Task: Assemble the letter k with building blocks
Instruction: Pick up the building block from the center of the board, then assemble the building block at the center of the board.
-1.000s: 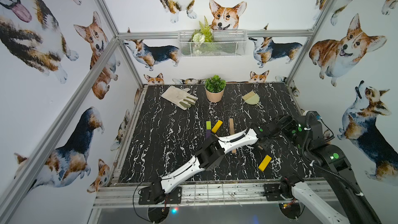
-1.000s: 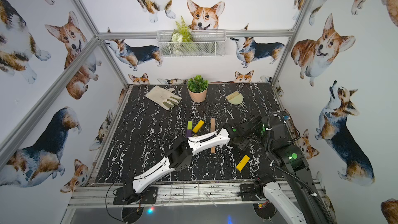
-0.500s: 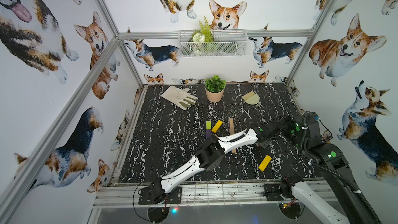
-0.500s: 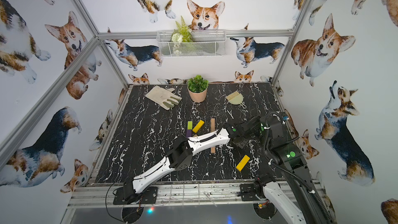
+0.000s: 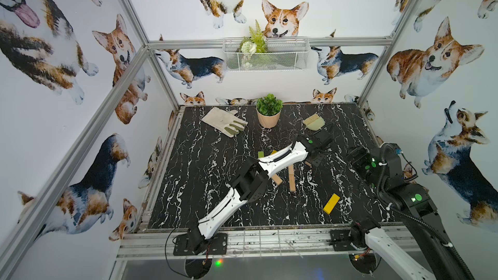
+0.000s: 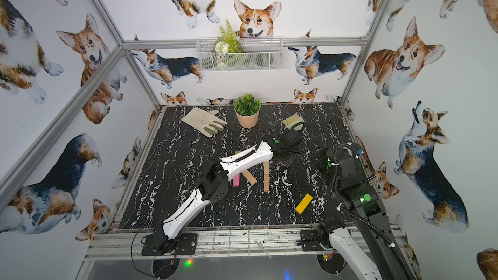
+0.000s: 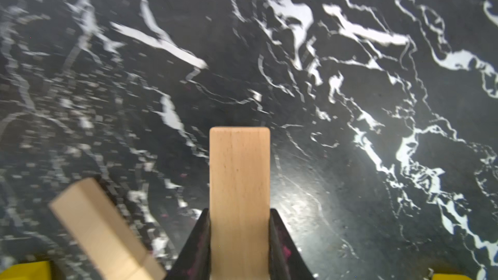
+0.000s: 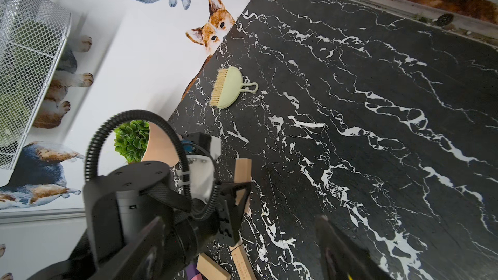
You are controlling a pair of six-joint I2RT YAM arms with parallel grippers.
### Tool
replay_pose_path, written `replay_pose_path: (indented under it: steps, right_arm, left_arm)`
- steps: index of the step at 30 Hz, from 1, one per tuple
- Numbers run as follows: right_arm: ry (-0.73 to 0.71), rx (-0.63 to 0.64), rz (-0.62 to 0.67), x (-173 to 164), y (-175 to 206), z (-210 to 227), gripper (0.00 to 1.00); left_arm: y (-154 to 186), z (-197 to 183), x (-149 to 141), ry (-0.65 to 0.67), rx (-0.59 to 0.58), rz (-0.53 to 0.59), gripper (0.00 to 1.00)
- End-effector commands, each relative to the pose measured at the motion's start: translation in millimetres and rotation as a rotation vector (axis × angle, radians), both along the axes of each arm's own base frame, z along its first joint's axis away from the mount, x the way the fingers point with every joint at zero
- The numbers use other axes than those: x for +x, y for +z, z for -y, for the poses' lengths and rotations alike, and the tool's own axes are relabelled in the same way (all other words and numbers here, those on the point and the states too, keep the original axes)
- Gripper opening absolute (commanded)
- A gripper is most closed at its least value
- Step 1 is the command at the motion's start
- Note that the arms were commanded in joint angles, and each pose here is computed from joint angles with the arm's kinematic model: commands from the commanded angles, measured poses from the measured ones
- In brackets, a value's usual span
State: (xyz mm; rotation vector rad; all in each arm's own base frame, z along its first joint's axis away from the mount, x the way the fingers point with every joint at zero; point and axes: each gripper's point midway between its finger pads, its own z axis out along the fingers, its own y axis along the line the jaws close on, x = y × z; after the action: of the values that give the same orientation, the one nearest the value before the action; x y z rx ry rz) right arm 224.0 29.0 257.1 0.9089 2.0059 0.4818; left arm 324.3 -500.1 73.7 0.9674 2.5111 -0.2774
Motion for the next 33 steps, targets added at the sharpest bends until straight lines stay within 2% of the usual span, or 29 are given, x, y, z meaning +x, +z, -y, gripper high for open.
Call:
replay_pose_path:
  steps: [1, 11, 33]
  right_arm:
    - [-0.017, 0.025, 0.002, 2, -2, -1, 0.89]
    - [0.001, 0.025, -0.015, 4, -6, -4, 0.89]
    - [0.002, 0.019, -0.025, 5, -7, -5, 0.89]
  left_arm:
    - [-1, -9, 5, -0.022, 0.016, -0.012, 0.25]
    - [-27, -29, 13, 0.015, 0.040, -0.060, 0.27]
    - [-46, -41, 12, 0.044, 0.060, -0.095, 0.27]
